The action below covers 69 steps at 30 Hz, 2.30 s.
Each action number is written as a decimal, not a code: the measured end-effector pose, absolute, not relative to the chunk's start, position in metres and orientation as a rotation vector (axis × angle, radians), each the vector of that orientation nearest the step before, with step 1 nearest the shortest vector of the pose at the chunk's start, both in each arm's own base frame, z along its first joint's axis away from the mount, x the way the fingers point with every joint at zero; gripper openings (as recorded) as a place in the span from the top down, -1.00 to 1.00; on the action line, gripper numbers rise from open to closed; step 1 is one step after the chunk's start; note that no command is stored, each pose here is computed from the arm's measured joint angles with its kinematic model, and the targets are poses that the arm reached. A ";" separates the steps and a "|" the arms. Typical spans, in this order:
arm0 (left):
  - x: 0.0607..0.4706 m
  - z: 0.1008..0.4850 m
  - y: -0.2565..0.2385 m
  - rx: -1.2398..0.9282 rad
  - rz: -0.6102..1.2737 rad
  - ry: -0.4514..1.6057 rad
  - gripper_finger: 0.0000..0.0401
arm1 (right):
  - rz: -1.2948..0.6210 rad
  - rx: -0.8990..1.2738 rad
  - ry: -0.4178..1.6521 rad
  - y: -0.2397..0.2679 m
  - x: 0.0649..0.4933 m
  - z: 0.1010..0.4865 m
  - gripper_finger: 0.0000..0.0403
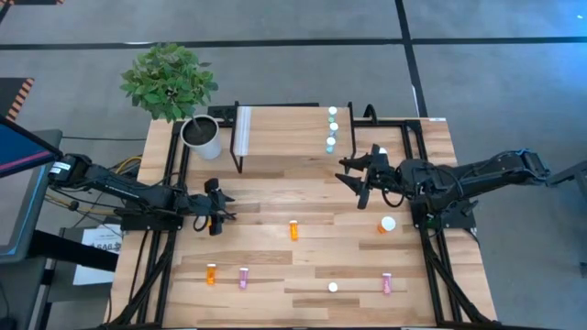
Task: Pick and place medicine bottles onto shelf by color
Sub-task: Put the middle pink pill bottle on the shelf
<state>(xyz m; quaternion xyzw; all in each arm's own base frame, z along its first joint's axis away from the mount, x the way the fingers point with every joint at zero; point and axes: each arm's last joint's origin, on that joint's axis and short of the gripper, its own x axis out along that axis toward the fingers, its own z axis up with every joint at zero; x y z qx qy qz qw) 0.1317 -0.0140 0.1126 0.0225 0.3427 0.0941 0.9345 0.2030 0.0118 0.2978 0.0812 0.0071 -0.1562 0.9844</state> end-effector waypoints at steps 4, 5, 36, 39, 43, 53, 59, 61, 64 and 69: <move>0.132 0.113 -0.014 0.046 0.192 0.701 -0.06 | -0.314 0.164 0.013 0.012 0.203 0.298 -0.14; 0.132 0.113 -0.014 0.046 0.192 0.701 -0.06 | -0.314 0.164 0.011 0.012 0.203 0.298 -0.14; 0.132 0.113 -0.014 0.046 0.192 0.701 -0.06 | -0.320 0.164 0.010 0.011 0.203 0.298 -0.14; 0.132 0.113 -0.014 0.046 0.192 0.701 -0.06 | -0.320 0.164 0.011 0.011 0.203 0.298 -0.14; 0.132 0.113 -0.014 0.046 0.192 0.701 -0.06 | -0.320 0.163 0.014 0.011 0.203 0.298 -0.14; 0.132 0.112 -0.014 0.046 0.192 0.702 -0.06 | -0.458 0.287 0.280 0.005 0.186 0.271 -0.14; 0.132 0.112 -0.014 0.047 0.192 0.702 -0.06 | -0.580 0.389 0.373 0.003 0.170 0.261 -0.14; 0.132 0.112 -0.014 0.046 0.192 0.701 -0.06 | -0.599 0.412 0.399 0.002 0.167 0.258 -0.14; 0.132 0.112 -0.014 0.046 0.192 0.702 -0.06 | -0.635 0.435 0.460 0.002 0.162 0.252 -0.14; 0.132 0.112 -0.014 0.047 0.192 0.702 -0.06 | -0.683 0.514 0.515 0.001 0.157 0.245 -0.14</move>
